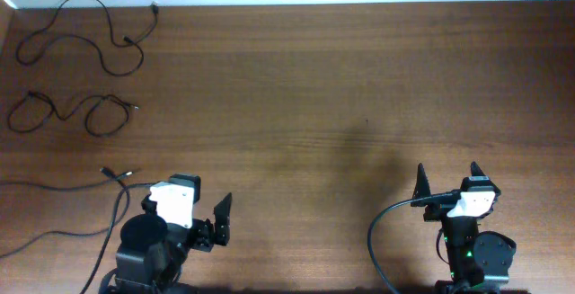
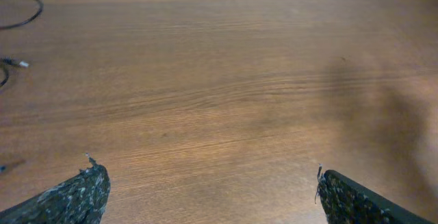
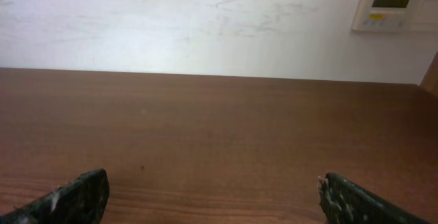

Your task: Untangle cables

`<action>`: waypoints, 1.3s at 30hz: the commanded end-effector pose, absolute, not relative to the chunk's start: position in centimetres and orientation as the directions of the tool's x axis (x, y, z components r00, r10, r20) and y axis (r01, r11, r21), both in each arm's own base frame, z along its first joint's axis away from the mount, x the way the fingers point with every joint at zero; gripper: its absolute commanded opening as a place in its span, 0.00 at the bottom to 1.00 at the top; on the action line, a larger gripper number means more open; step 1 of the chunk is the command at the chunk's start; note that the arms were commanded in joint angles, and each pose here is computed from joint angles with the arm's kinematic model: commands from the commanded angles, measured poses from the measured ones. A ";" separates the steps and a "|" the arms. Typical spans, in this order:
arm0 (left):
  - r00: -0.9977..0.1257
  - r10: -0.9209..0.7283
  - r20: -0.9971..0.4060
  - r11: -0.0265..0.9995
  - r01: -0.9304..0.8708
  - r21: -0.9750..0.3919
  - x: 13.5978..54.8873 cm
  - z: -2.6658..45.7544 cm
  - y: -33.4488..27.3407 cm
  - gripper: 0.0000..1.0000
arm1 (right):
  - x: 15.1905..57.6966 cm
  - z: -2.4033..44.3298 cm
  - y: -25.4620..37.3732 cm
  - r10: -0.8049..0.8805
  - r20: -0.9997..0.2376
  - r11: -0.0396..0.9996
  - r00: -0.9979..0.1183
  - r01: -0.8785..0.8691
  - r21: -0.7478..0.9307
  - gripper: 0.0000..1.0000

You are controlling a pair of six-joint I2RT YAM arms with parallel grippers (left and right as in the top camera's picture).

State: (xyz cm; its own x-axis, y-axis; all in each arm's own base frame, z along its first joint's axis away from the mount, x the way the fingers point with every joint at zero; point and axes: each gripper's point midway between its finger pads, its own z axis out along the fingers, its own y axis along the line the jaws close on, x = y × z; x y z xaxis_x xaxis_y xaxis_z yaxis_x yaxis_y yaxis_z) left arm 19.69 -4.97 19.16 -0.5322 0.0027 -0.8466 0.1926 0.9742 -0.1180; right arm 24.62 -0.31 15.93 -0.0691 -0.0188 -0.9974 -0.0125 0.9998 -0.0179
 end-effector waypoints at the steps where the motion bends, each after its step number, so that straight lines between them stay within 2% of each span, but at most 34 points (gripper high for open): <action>1: -0.499 -0.020 -0.866 0.978 0.171 -0.121 20.0 17.9 -4.3 0.99 | 24.6 15.7 -0.5 -0.017 -0.997 1.000 -0.072 -0.003 -0.017 0.98; 7: -0.344 -0.042 -0.938 0.976 0.187 -0.112 21.8 17.5 -4.5 0.99 | 24.6 15.7 -0.5 -0.017 -0.997 1.000 -0.072 -0.003 -0.017 0.98; 17: -0.220 -0.072 -0.973 0.985 0.136 -0.103 22.7 16.2 -3.1 0.99 | 24.6 15.7 -0.5 -0.017 -0.997 1.000 -0.072 -0.003 -0.017 0.98; 20: -0.189 -0.018 -0.982 0.989 0.139 -0.045 23.0 16.3 -2.8 0.99 | 24.6 15.7 -0.5 -0.017 -0.997 1.000 -0.072 -0.003 -0.017 0.98; 28: -0.001 -0.002 -1.000 0.990 0.144 -0.002 24.4 17.8 -2.9 0.99 | 24.6 15.7 -0.5 -0.017 -0.997 1.000 -0.072 -0.003 -0.017 0.98; 33: 0.012 -0.003 -1.000 0.997 0.074 -0.002 24.6 17.9 -1.7 0.99 | 24.6 15.7 -0.5 -0.017 -0.997 1.000 -0.072 -0.003 -0.017 0.98; 37: -0.084 -0.007 -0.996 1.000 0.029 -0.009 24.6 15.5 -0.9 0.99 | 24.6 15.7 -0.5 -0.017 -0.997 1.000 -0.072 -0.003 -0.017 0.98; 39: -0.080 -0.007 -0.997 0.999 0.032 -0.009 24.6 15.6 -1.0 0.99 | 24.6 15.7 -0.5 -0.017 -0.997 1.000 -0.072 -0.003 -0.017 0.98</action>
